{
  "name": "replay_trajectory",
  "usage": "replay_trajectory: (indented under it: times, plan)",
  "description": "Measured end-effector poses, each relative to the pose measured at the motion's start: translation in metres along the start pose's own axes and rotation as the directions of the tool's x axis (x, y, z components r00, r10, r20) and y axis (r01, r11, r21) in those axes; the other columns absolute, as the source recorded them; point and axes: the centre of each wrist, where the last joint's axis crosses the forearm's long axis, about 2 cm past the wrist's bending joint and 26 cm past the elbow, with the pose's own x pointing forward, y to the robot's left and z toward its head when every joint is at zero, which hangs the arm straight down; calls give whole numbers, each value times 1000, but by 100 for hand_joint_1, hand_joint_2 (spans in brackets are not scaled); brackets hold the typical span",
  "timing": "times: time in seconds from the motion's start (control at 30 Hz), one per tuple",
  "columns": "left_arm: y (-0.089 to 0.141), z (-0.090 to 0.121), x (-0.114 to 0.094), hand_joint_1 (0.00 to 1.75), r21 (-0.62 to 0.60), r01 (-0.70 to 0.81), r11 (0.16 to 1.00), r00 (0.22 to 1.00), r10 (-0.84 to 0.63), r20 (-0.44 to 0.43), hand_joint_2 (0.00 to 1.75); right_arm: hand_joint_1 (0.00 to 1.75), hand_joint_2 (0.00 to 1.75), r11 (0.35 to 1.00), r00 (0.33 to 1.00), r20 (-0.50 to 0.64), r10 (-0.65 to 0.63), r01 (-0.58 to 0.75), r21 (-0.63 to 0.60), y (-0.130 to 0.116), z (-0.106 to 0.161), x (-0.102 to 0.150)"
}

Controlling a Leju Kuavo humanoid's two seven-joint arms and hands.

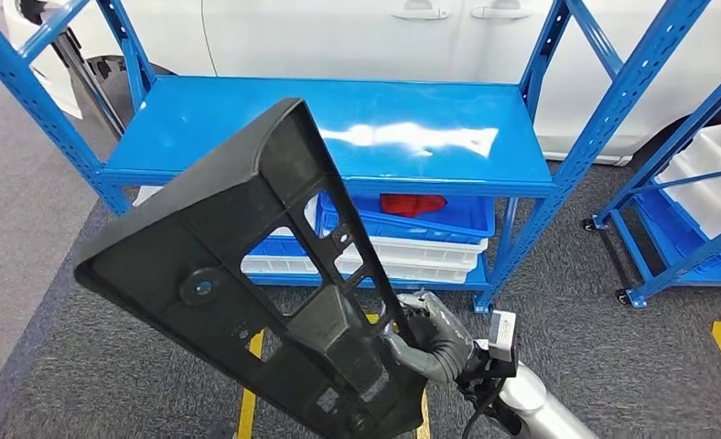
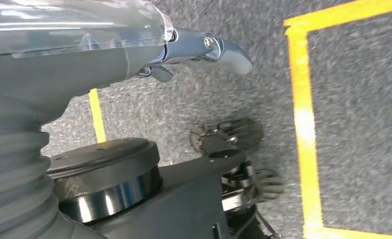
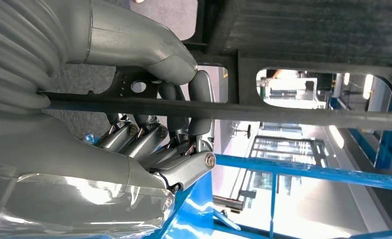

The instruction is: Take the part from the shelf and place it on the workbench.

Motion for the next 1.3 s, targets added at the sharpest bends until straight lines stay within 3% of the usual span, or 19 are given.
replay_trajectory:
  times: [1.3]
  plan:
    - [-1, 1, -2, 0, -2, 9, 1000, 1000, -9, 4, 175, 175, 175, 1000, 1000, -2, 9, -9, -12, -6, 6, 7]
